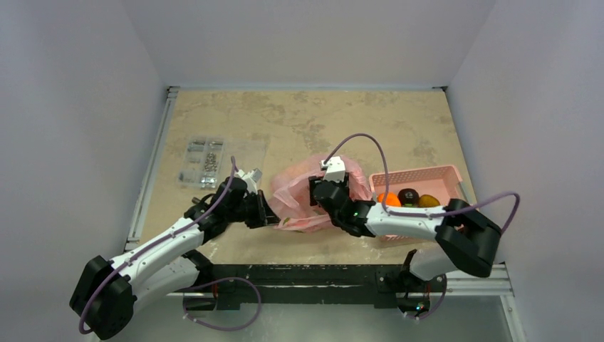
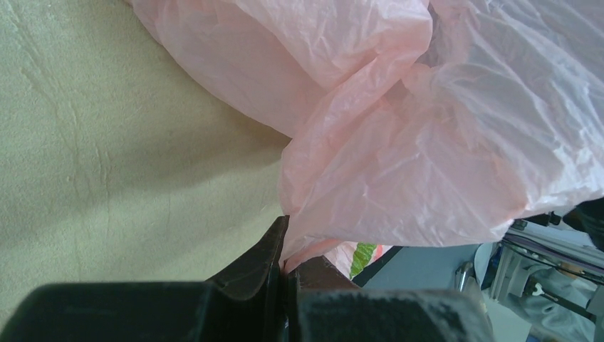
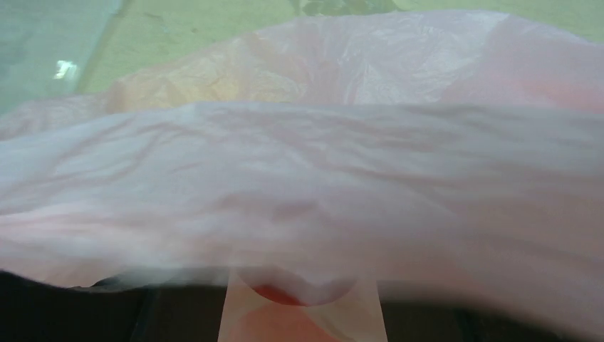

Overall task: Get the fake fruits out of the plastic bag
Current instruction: Take out the fake fruit from the plastic bag, then place the fake fruit in the bin.

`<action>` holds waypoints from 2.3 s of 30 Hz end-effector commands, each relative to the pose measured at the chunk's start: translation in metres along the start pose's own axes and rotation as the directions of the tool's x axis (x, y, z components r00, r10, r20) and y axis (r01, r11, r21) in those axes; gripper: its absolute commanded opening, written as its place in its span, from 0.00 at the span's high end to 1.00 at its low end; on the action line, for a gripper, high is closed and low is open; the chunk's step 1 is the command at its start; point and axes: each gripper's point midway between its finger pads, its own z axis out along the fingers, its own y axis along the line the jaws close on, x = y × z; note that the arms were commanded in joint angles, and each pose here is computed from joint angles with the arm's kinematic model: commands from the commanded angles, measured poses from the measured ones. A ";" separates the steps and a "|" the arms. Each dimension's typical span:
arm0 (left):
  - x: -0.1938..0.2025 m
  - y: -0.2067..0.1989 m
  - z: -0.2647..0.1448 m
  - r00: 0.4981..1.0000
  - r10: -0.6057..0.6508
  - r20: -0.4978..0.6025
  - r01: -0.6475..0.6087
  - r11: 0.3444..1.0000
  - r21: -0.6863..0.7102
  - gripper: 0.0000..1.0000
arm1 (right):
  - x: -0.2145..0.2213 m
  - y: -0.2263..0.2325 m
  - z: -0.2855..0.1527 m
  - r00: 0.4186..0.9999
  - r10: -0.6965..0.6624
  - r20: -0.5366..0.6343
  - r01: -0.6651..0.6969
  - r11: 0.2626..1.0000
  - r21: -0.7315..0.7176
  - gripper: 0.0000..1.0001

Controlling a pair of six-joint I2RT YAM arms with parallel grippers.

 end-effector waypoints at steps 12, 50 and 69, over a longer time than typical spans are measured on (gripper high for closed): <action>-0.005 -0.002 0.002 0.999 0.041 0.008 -0.041 0.999 -0.009 1.00 | -0.029 0.058 -0.090 0.997 0.066 -0.035 -0.074 0.815 -0.574 1.00; -0.004 -0.005 0.003 0.999 0.050 -0.004 -0.050 0.999 0.004 1.00 | -0.117 -0.237 -0.121 0.856 0.367 0.363 -0.503 0.749 0.430 1.00; -0.004 -0.005 0.000 0.998 0.057 0.000 -0.057 0.998 0.005 1.00 | -0.024 -0.338 -0.062 0.766 0.571 0.297 -0.602 0.473 0.644 0.97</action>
